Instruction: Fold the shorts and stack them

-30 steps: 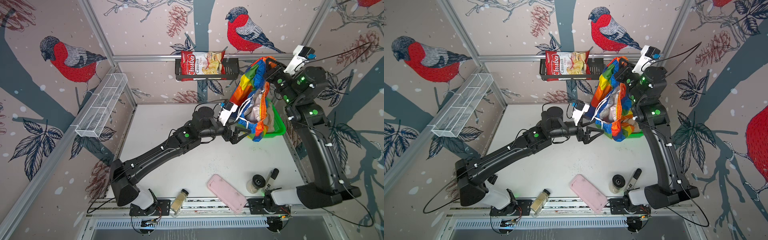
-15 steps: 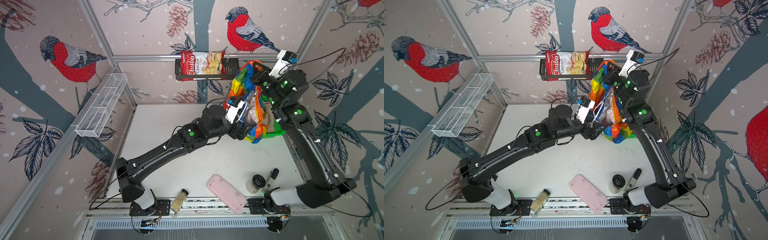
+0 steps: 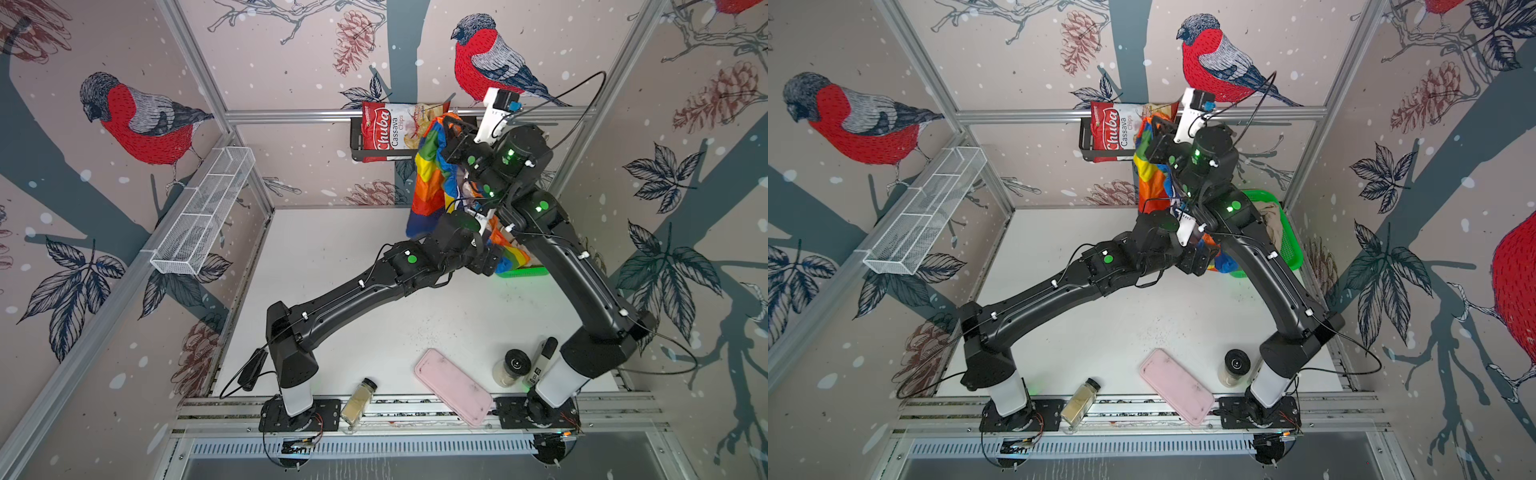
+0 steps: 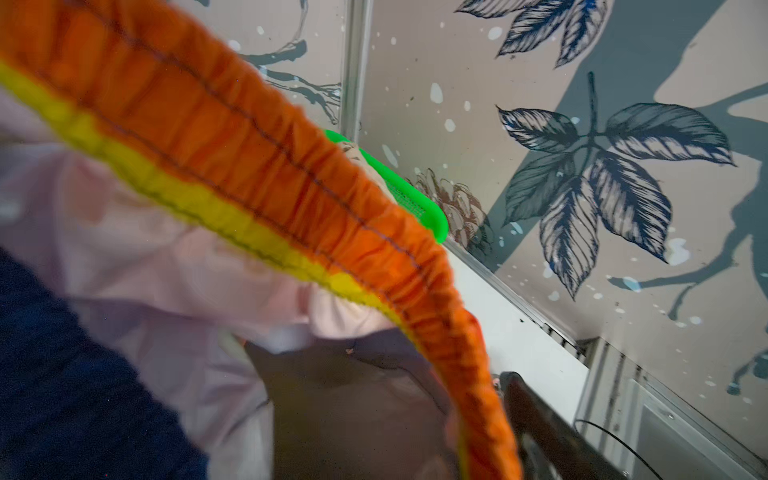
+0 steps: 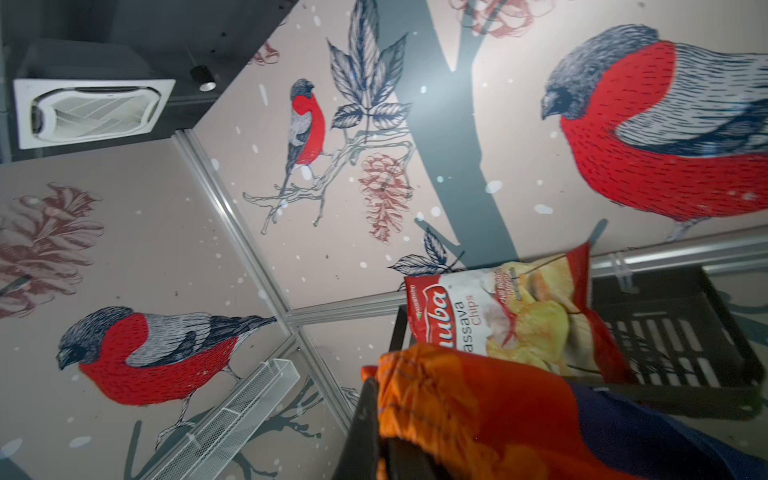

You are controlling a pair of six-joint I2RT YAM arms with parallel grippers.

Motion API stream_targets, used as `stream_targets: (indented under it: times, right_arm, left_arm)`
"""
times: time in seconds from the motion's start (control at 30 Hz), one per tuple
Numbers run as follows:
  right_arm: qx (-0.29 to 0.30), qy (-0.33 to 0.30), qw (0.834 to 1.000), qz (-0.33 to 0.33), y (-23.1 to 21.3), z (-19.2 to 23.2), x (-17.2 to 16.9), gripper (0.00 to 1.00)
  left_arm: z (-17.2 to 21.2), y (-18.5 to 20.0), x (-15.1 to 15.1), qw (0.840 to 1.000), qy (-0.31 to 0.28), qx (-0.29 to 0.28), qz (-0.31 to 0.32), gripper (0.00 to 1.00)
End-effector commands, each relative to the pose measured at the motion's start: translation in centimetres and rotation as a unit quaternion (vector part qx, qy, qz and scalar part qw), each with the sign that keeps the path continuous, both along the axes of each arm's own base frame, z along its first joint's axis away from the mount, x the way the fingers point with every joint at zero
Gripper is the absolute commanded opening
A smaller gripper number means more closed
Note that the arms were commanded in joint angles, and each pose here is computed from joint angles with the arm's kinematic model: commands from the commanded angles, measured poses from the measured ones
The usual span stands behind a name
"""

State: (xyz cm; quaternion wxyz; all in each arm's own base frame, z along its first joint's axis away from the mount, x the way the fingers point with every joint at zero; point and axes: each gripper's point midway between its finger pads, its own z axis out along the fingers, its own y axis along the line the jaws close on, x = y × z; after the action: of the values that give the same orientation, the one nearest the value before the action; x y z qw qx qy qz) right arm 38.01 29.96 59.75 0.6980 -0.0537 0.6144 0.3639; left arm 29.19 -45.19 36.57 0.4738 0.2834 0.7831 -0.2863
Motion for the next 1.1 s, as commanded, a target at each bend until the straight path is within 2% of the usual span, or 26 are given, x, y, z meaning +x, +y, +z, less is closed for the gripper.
stream_targets:
  times: [0.0, 0.07, 0.13, 0.17, 0.23, 0.4, 0.47, 0.67, 0.9, 1.07]
  right_arm:
    - [-0.016, -0.033, 0.999, -0.008, 1.2, 1.0, -0.6, 0.02]
    - [-0.024, -0.024, 0.999, -0.022, 1.4, 0.1, 0.0, 0.03]
    - [-0.038, -0.01, 0.998, -0.044, 1.2, -1.4, 1.2, 0.06]
    - [-0.048, -0.004, 0.997, -0.055, 1.1, -2.2, 1.7, 0.11]
    - [-0.064, 0.011, 0.995, -0.073, 0.7, -3.9, 2.7, 0.21]
    - [-0.093, 0.056, 0.989, -0.099, -1.5, -7.9, 4.1, 0.58]
    - [-0.092, 0.074, 0.988, -0.104, -3.1, -9.2, 4.0, 0.65]
    - [-0.086, 0.118, 0.978, -0.152, -10.2, -14.2, 1.2, 0.73]
    - [-0.103, 0.184, 0.952, -0.222, -18.3, -22.1, -3.8, 0.76]
    - [-0.12, 0.236, 0.942, -0.209, -19.5, -27.4, -6.0, 0.78]
  left_arm:
    - [0.0, 2.1, 2.3, 0.999, -0.007, 0.017, 0.041, 0.36]
    - [0.5, 3.5, 3.3, 0.998, -0.005, 0.006, 0.056, 0.15]
    - [1.2, 4.9, 3.7, 0.998, -0.007, -0.006, 0.063, 0.02]
    - [1.9, 5.9, 3.9, 0.997, -0.012, -0.014, 0.069, 0.0]
    - [3.0, 7.8, 4.3, 0.996, -0.023, -0.026, 0.085, 0.0]
    - [5.4, 13.6, 5.6, 0.989, -0.034, -0.066, 0.128, 0.0]
    - [6.2, 15.7, 6.3, 0.985, -0.036, -0.084, 0.145, 0.0]
    - [7.5, 19.0, 8.2, 0.978, -0.032, -0.129, 0.159, 0.0]
    - [8.7, 21.6, 10.6, 0.971, -0.022, -0.155, 0.181, 0.0]
    - [11.4, 25.4, 10.8, 0.96, -0.037, -0.16, 0.225, 0.0]
